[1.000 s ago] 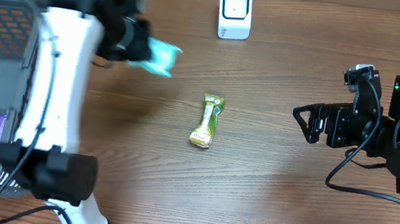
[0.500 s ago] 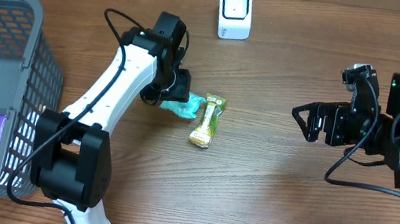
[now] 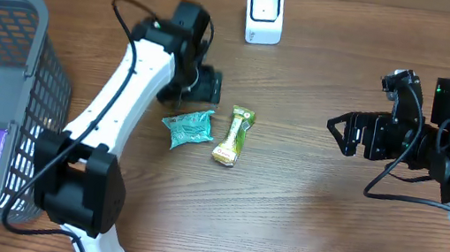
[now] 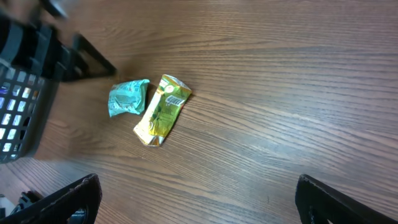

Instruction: Scan the item barcode

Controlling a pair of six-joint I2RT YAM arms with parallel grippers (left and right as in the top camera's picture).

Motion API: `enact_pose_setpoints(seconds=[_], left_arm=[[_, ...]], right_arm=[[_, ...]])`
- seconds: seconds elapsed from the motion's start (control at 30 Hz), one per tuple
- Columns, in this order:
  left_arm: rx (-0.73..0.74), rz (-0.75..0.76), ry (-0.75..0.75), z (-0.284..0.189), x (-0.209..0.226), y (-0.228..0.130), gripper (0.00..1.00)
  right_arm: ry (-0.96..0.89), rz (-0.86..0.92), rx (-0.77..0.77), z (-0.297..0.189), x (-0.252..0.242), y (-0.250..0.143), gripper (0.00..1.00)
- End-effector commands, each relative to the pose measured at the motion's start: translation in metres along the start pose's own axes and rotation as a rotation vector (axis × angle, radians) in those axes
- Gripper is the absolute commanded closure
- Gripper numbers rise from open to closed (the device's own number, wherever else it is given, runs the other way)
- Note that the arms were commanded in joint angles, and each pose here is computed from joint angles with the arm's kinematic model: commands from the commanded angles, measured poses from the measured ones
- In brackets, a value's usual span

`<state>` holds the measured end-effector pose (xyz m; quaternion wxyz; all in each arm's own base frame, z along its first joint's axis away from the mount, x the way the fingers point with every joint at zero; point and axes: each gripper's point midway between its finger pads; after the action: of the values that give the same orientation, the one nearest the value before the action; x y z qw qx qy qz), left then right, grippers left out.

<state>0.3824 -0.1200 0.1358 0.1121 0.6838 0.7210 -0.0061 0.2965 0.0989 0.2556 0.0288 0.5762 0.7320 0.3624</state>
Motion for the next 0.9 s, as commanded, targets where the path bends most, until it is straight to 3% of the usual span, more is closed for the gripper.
enact_pose_setpoints(seconds=[0.0,0.03,0.1,0.4,0.57,0.87], left_arm=[[-0.155,0.076,-0.035,-0.059,-0.015,0.035,0.18],[-0.185,0.09,-0.04,-0.073,-0.018,0.041,0.15],[-0.259,0.119,-0.058,-0.103,-0.026,0.053,0.0],[-0.55,0.174,-0.242,-0.18,-0.069,0.1,0.0],[-0.588,0.124,-0.296,-0.187,-0.077,0.109,0.0],[-0.667,0.14,-0.263,-0.211,-0.072,0.113,0.02]], right_arm=[[0.007,-0.014,-0.017,-0.003,0.004,0.005,0.0],[0.008,-0.014,-0.018,-0.003,0.004,0.006,0.0],[0.008,-0.014,-0.018,-0.003,0.004,0.006,0.0],[0.008,-0.011,-0.018,-0.003,0.004,0.006,0.0],[0.02,-0.003,-0.004,-0.003,0.006,0.002,0.0],[0.02,0.009,0.018,-0.003,0.006,-0.004,0.0]])
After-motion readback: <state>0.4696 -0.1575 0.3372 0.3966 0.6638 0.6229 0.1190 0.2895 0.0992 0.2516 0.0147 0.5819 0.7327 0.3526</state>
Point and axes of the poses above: each gripper's point midway between its finger pads, its own z axis out along the fingers, its own x axis along the line the jaws close on, y = z × x, and after that the axes turned 1 degree about -z, right-handed
